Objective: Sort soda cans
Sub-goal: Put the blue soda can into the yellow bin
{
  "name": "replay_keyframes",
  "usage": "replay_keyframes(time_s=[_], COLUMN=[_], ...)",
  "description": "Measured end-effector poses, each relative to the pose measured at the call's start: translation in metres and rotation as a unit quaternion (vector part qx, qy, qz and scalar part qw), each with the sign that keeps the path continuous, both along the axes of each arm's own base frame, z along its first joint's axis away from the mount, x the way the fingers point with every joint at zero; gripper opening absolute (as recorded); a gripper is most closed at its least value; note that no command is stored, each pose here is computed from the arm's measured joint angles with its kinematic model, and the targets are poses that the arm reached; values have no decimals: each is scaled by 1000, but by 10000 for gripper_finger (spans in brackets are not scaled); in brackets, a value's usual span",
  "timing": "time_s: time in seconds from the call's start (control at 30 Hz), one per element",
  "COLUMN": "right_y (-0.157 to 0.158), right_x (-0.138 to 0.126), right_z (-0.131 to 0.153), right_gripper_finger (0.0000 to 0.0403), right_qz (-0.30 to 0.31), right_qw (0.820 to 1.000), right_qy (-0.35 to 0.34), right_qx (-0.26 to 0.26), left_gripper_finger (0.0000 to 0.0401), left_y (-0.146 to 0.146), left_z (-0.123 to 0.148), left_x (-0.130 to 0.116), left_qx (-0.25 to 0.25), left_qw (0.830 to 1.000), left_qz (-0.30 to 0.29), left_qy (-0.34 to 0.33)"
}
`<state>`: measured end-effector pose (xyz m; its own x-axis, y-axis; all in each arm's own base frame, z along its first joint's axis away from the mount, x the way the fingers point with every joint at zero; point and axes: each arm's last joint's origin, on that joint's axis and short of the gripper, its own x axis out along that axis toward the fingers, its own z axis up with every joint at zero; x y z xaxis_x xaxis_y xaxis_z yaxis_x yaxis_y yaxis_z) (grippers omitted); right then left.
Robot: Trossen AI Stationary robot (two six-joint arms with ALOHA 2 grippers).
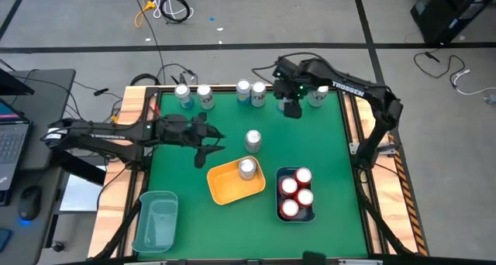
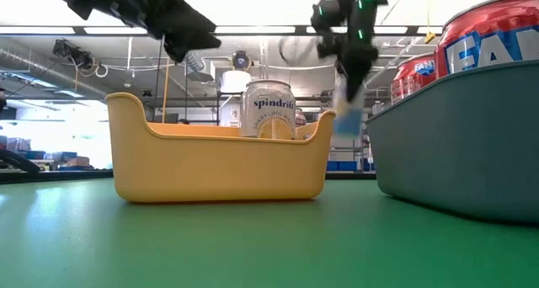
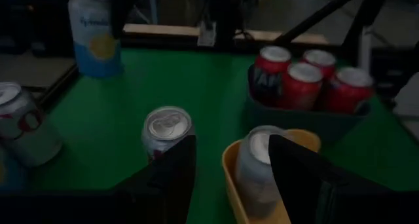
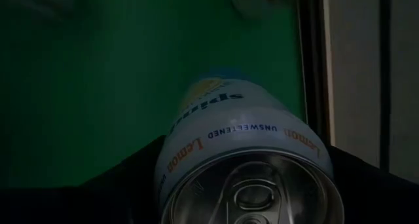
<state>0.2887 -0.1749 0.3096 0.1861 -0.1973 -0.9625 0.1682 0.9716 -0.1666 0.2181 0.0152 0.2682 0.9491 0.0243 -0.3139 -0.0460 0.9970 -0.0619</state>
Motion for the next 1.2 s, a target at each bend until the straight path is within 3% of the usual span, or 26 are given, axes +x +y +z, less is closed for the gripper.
replay_keyframes(time_s=[0.23,0.47,0.6,0.7,1.03,1.2], right_y=[75,155,189,203,206,207], right_x=[31,52,73,91,156,167], right_z=[68,84,80,66,36,6], right_gripper_finger=[287,287,287,287,287,287], right_qz=[60,114,125,124,174,183], right_qw=[994,978,966,966,969,973], right_qy=[-95,-172,-223,-219,-159,-118], right_qx=[-19,9,41,57,72,78], left_gripper_finger=[197,197,197,197,197,197], left_y=[0,2,2,2,3,3], left_z=[16,17,15,15,13,12], left_x=[-24,-38,-39,-39,-40,-41], left_qx=[1,15,15,15,22,26], left_qw=[1000,998,998,998,997,996], left_qz=[5,55,59,60,76,80], left_qy=[-22,-3,7,10,23,28])
